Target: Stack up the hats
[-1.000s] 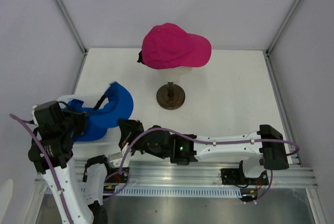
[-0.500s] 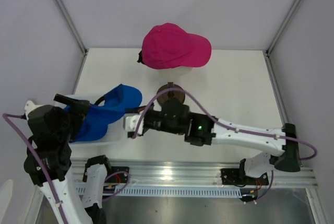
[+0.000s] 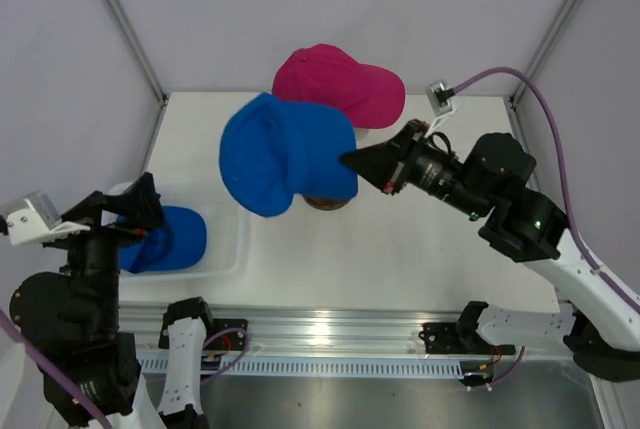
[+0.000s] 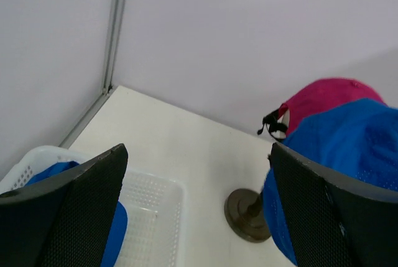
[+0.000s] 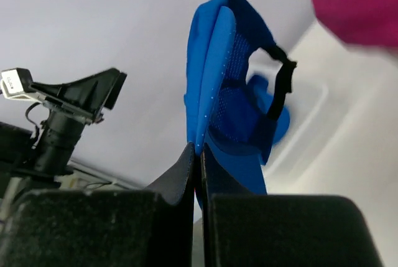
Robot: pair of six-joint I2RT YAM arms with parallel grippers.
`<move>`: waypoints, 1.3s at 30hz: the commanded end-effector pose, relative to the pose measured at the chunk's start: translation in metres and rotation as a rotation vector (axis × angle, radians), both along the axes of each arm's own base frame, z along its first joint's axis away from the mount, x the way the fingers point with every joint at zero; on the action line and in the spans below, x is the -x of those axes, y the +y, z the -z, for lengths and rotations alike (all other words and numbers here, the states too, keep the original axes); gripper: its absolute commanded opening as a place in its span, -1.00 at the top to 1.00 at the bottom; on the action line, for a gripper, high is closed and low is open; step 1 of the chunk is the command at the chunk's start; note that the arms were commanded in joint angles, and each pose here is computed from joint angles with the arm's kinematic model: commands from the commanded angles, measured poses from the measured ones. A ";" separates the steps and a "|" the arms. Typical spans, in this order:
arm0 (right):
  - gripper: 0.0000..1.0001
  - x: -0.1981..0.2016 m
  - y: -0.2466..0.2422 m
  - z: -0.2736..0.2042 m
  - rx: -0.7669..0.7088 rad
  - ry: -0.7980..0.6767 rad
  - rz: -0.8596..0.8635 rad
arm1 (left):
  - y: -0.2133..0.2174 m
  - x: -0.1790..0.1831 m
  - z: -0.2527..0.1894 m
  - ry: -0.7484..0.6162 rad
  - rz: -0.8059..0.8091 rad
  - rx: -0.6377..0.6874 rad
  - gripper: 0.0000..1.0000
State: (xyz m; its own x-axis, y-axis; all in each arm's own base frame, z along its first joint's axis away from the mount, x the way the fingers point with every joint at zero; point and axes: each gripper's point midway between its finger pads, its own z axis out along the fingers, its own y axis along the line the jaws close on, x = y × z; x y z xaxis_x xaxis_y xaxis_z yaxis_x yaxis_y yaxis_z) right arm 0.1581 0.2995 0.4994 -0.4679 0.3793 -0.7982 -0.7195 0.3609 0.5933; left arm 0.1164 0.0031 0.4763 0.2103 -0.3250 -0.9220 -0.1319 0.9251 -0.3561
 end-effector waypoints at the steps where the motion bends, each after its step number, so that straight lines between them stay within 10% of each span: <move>1: 1.00 0.028 -0.016 0.066 -0.049 0.577 -0.084 | -0.012 -0.028 0.029 0.106 0.125 -0.074 -0.99; 5: 1.00 0.029 -0.035 0.150 -0.168 0.924 -0.023 | -0.021 -0.047 0.081 0.186 0.204 -0.005 -0.99; 12: 1.00 0.002 -0.082 0.108 -0.484 0.786 0.119 | -0.040 -0.052 0.110 0.271 0.318 0.078 -0.99; 15: 1.00 0.019 -0.089 0.045 -0.734 0.647 -0.095 | -0.053 -0.061 0.132 0.315 0.401 0.166 -0.99; 21: 1.00 0.014 -0.092 0.132 -0.257 0.801 0.181 | -0.067 -0.077 0.175 0.396 0.489 0.334 -0.99; 25: 1.00 0.009 -0.112 0.147 -0.287 0.812 0.298 | -0.057 -0.078 0.184 0.419 0.433 0.296 -0.99; 36: 1.00 0.018 -0.045 -0.092 -0.442 0.426 -0.248 | -0.058 -0.079 0.157 0.374 0.444 0.276 -0.99; 39: 1.00 0.018 -0.034 -0.060 -0.374 0.522 -0.270 | -0.058 -0.078 0.162 0.379 0.441 0.282 -0.99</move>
